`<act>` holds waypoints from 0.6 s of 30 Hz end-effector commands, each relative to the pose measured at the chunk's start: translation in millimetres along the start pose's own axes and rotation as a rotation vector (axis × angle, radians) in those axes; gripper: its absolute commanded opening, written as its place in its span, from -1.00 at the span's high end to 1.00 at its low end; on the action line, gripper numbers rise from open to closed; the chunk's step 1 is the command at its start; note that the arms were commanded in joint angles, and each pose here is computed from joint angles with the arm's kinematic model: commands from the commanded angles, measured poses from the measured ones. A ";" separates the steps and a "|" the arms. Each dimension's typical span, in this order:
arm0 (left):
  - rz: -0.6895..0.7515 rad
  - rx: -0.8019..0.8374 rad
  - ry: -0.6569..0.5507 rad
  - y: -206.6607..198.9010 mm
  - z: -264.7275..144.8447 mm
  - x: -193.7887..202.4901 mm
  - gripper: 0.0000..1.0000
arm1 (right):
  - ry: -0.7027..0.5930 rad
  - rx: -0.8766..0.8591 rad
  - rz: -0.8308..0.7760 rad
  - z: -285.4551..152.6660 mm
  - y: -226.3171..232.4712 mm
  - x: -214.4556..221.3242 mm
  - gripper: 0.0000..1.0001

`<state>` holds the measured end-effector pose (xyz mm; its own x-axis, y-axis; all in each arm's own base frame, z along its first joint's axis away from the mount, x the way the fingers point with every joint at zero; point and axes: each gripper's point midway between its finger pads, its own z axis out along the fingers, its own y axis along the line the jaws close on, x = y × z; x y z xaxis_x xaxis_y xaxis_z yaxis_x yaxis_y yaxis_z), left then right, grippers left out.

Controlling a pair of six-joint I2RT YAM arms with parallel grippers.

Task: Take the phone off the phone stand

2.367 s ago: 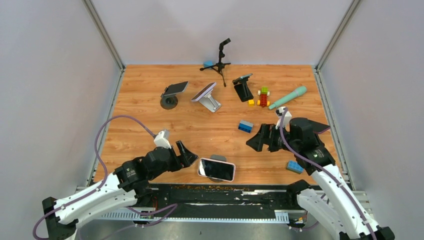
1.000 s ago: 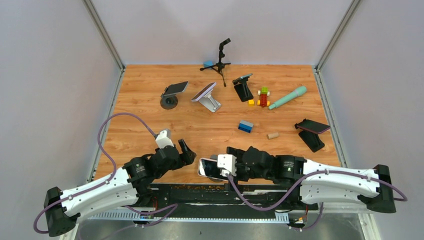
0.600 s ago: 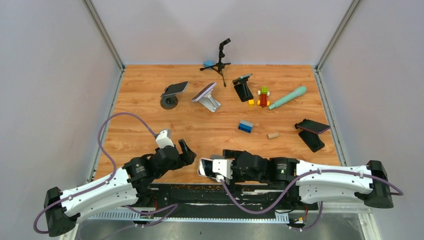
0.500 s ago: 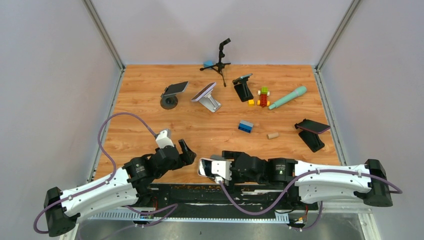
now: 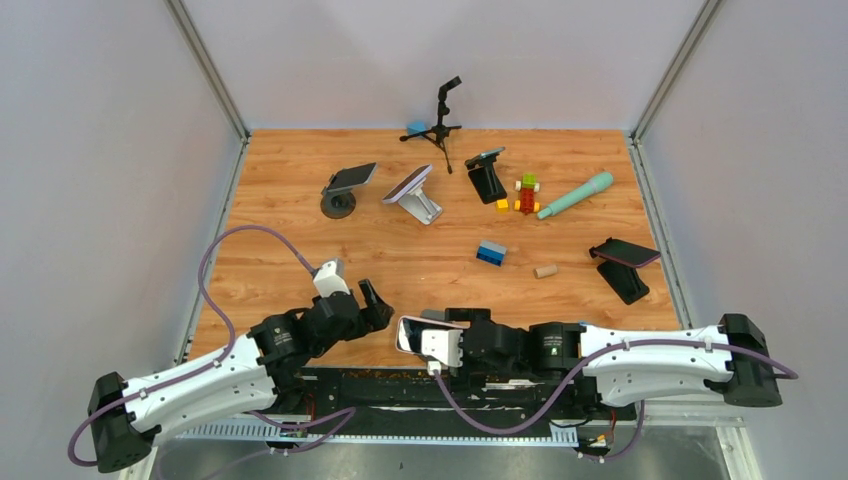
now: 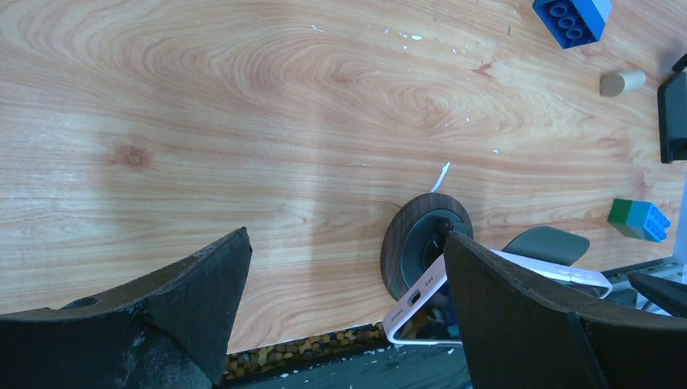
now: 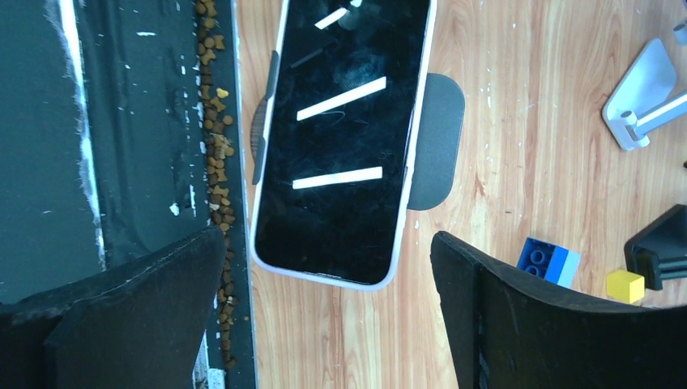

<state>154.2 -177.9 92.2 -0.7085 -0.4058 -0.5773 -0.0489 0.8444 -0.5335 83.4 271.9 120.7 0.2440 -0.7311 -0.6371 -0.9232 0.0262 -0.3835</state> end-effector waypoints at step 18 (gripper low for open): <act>-0.002 0.022 -0.007 -3.7 3.0 1.0 -0.93 | 0.045 0.063 -0.018 10.9 -9.0 4.0 -1.00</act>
<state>155.0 -183.1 93.5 -0.7120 -0.4057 -0.5731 -0.0386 0.8376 -0.5449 91.8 266.1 100.9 0.2399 -0.7893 -0.5652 -0.9092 0.0213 -0.4158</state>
